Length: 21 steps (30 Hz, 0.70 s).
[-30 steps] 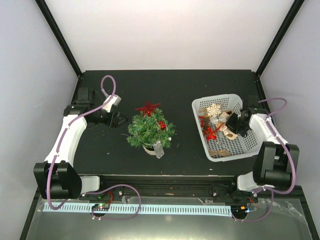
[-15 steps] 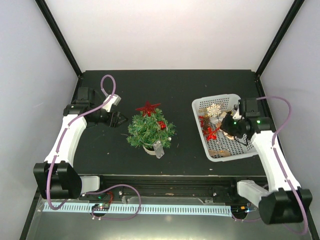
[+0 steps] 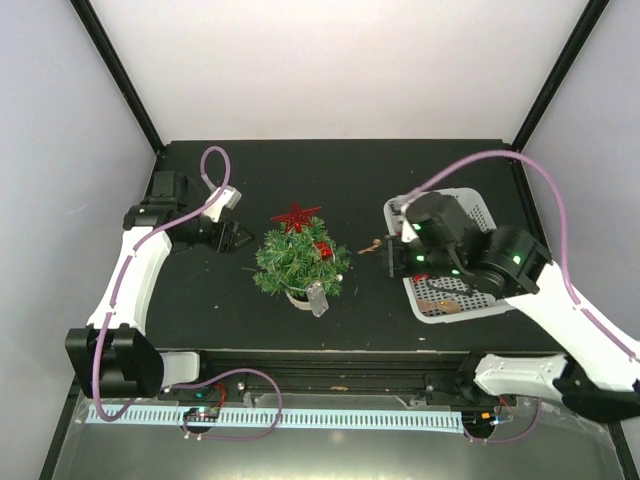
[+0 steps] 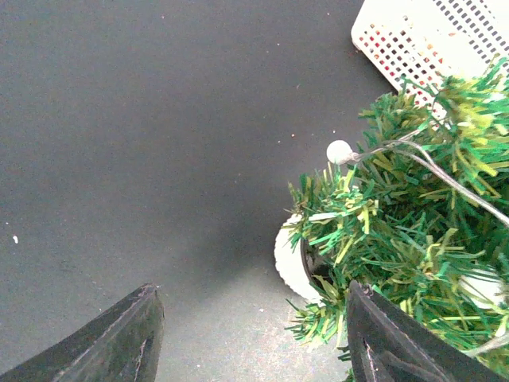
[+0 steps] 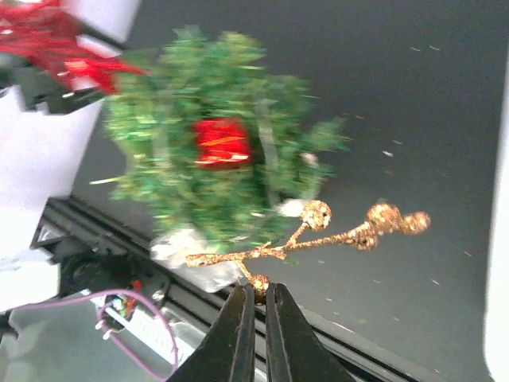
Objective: Decorate the small christmas tree
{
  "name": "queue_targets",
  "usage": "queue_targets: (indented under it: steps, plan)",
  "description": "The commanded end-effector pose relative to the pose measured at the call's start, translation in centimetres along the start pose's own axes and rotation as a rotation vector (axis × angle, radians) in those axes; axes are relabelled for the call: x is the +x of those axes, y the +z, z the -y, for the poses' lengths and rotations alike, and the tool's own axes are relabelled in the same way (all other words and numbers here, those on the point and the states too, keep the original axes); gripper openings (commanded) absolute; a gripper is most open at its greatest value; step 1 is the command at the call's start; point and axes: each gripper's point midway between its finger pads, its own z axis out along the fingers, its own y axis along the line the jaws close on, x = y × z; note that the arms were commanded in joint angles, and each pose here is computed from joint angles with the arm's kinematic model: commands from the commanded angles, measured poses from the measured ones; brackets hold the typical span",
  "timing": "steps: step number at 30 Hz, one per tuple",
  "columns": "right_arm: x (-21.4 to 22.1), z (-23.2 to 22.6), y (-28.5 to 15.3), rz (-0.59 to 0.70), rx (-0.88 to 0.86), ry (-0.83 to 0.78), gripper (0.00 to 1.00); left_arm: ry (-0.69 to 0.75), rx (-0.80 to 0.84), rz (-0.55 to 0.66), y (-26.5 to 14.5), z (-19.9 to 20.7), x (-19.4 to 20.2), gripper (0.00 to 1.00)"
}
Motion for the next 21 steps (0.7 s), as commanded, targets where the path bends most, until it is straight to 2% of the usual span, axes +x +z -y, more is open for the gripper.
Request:
queue_targets:
  steps: [1,6,12,16,21]
  plan:
    - [-0.4,-4.5,-0.1,-0.013,0.049,-0.115,0.08,0.047,-0.001,0.031,-2.1,0.9,-1.7,0.63]
    - [0.9,-11.3,0.8,-0.094,-0.019,-0.281,0.07,0.045,0.006,0.065,-4.0,1.1,-2.6,0.63]
    - [2.2,-16.4,1.0,-0.149,-0.105,-0.41,0.07,-0.024,0.194,0.083,-6.0,2.5,-2.2,0.63]
    - [3.0,-18.0,1.7,-0.18,-0.142,-0.443,0.07,-0.017,0.338,0.089,-7.2,4.5,-1.6,0.61]
    - [3.2,-17.1,3.4,-0.187,-0.068,-0.444,0.08,0.05,0.349,0.143,-7.8,5.8,-0.8,0.6]
